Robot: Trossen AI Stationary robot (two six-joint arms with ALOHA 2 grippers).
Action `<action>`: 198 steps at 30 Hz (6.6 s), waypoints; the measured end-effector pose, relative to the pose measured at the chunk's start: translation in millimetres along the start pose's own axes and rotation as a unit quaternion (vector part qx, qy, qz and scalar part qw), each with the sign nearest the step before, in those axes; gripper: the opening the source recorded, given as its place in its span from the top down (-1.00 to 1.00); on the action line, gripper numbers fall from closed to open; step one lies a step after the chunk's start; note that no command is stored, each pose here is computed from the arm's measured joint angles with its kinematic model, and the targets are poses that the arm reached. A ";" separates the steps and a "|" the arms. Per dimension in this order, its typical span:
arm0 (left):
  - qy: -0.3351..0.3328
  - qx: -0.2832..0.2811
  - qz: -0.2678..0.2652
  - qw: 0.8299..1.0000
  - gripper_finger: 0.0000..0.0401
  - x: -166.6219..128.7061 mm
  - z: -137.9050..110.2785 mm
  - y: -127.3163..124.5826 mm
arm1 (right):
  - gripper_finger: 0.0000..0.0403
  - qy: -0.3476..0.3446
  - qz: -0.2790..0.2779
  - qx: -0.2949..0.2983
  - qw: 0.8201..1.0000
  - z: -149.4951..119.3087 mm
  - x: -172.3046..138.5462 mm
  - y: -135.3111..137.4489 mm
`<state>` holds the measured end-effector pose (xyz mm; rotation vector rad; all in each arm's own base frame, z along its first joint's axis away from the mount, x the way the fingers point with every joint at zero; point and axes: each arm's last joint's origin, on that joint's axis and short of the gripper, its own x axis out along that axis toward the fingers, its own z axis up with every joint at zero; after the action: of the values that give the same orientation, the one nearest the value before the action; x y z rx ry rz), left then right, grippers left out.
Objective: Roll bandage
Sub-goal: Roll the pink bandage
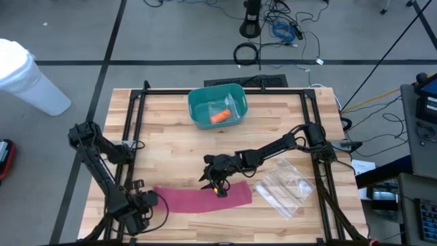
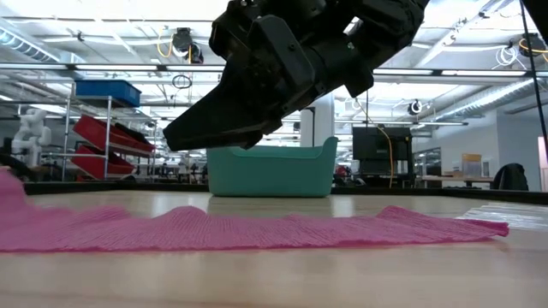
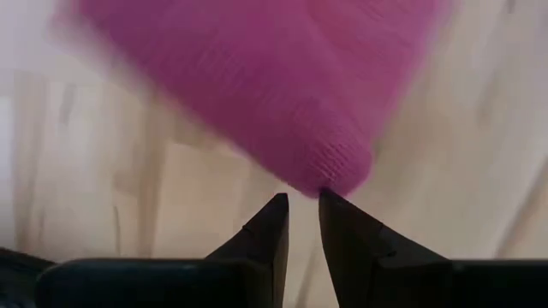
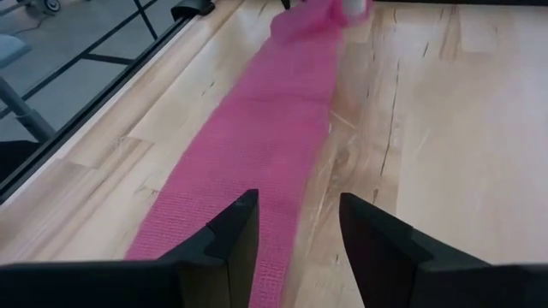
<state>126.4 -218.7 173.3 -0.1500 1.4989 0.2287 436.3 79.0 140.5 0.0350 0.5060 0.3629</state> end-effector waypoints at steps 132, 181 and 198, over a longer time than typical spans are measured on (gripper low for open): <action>-0.227 0.466 0.111 0.848 1.00 -35.2 141.7 -14.4 | 0.56 0.064 -0.147 -0.284 0.945 43.4 -68.6 129.7; -0.268 0.344 0.098 0.895 1.00 -37.7 163.1 -2.7 | 0.95 0.083 -0.176 -0.343 0.919 37.7 -62.5 130.3; -0.402 0.158 0.158 0.888 0.88 -117.8 81.3 47.5 | 0.99 0.006 -0.382 -0.300 0.874 67.4 -107.4 119.0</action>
<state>187.0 -160.0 298.3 0.4189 0.7004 0.2612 342.0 156.7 264.2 -0.7584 0.3641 -0.2749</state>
